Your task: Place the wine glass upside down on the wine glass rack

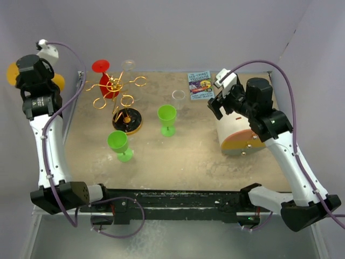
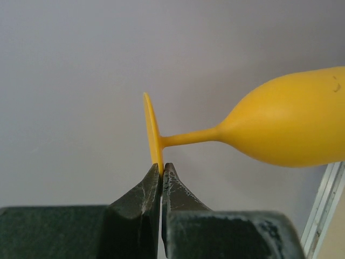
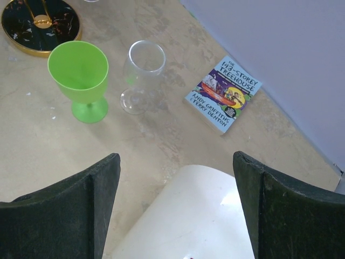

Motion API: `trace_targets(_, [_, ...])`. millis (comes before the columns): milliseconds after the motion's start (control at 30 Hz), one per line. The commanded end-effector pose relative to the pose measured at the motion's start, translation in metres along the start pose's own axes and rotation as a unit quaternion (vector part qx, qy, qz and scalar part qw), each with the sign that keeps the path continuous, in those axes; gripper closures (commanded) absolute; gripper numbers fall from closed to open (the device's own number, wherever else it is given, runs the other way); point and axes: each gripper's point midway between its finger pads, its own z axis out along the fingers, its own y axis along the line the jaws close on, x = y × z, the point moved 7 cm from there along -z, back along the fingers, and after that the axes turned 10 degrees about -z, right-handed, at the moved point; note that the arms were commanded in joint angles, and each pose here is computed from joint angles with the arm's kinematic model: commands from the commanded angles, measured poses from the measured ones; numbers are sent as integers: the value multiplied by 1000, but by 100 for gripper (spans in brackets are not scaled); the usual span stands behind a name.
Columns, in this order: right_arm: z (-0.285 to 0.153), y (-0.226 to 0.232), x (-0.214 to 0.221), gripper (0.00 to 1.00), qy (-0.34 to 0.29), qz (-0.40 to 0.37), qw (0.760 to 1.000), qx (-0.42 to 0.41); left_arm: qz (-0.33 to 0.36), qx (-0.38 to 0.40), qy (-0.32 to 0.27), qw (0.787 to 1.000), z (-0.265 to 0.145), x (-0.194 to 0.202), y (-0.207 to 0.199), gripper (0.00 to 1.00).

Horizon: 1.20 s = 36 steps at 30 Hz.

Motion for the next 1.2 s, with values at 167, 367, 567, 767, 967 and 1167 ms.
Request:
trace_targets(167, [-6, -4, -3, 13, -33, -8, 999, 8, 198, 72, -95, 973, 13, -15, -77, 95])
trace_targets(367, [-3, -1, 2, 13, -31, -6, 1000, 2, 246, 135, -152, 948, 6, -28, -104, 96])
trace_targets(567, [-4, -1, 3, 13, -31, -5, 999, 0, 294, 168, -196, 920, 4, -31, -130, 96])
trace_targets(767, [0, -1, 6, 13, -30, -2, 1000, 0, 292, 196, -240, 905, 0, -41, -143, 96])
trace_targets(967, [1, -2, 8, 13, -28, -1, 1000, 0, 292, 221, -266, 892, -7, -40, -147, 96])
trace_targets(1167, [3, -1, 10, 14, -25, 0, 1000, -5, 304, 240, -296, 873, -13, -37, -154, 96])
